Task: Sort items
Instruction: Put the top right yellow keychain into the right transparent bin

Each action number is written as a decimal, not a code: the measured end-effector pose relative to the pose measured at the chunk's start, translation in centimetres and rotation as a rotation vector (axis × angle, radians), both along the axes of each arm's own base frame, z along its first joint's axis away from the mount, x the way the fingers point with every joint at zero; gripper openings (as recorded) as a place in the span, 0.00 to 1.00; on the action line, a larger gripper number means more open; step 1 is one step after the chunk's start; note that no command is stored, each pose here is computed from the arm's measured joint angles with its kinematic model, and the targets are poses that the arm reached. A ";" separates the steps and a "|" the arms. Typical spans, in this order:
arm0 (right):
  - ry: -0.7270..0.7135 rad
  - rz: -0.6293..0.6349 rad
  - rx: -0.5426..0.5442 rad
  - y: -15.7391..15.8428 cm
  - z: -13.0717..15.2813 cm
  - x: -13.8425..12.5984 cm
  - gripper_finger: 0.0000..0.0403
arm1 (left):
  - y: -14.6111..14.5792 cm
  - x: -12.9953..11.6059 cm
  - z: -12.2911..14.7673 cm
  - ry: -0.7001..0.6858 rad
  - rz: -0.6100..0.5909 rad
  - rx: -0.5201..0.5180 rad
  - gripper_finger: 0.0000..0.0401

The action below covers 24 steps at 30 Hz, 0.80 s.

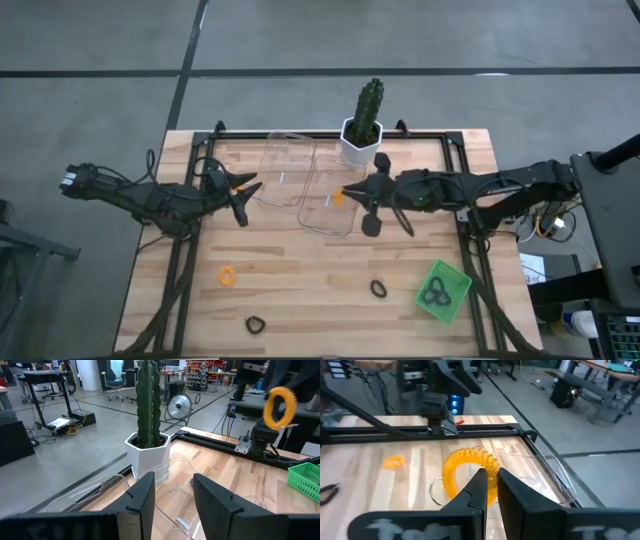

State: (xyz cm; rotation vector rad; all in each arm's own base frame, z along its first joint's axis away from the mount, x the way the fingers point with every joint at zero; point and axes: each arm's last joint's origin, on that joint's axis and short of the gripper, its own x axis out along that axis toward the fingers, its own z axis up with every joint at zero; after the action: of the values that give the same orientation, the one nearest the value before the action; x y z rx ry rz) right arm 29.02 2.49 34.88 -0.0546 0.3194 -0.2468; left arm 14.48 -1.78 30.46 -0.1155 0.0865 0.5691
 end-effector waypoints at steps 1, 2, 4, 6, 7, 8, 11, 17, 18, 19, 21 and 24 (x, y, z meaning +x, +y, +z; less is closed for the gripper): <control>0.003 -0.010 0.000 -0.3 0.0 0.3 0.07 | 0.0 0.0 0.0 0.000 0.000 0.000 0.32; 0.013 -0.019 -0.001 -0.5 -0.1 0.6 0.07 | 0.0 0.0 0.0 0.000 0.000 0.000 0.32; 0.041 -0.031 0.005 -1.2 -0.1 1.4 0.07 | 0.0 0.0 0.0 0.000 0.000 0.000 0.32; 0.116 -0.046 0.034 -1.9 -0.4 2.2 0.07 | 0.0 0.1 0.0 -0.002 0.001 -0.006 0.32; 0.162 -0.057 0.054 -2.3 -0.4 2.6 0.07 | 0.0 0.1 0.0 -0.005 0.001 -0.011 0.32; 0.214 -0.077 0.069 -2.7 -0.5 3.0 0.07 | 0.0 0.1 0.0 -0.010 0.003 -0.020 0.32; 0.397 -0.133 0.094 -3.9 -0.7 4.1 0.07 | 0.0 0.1 -0.1 -0.031 0.008 -0.057 0.32; 0.633 -0.108 0.138 -5.6 -1.0 6.8 0.07 | -0.1 0.3 -0.3 -0.039 0.015 -0.093 0.32; 0.646 -0.087 0.152 -5.9 -1.1 7.3 0.07 | -0.1 0.3 -0.3 -0.039 0.015 -0.094 0.32; 0.660 -0.067 0.166 -6.1 -1.2 7.7 0.07 | -0.1 0.3 -0.3 -0.038 0.015 -0.094 0.32; 0.678 -0.037 0.201 -6.7 -1.4 8.4 0.07 | -0.1 0.3 -0.3 -0.037 0.015 -0.094 0.32; 0.708 -0.026 0.248 -7.6 -1.9 9.2 0.07 | -0.1 0.3 -0.3 -0.035 0.015 -0.093 0.32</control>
State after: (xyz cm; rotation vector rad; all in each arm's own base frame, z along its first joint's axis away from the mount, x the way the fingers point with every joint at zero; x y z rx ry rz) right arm 38.21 -5.10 32.94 0.1114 1.0530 -0.2055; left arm 14.73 -1.85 30.14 -0.2168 0.0781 0.5778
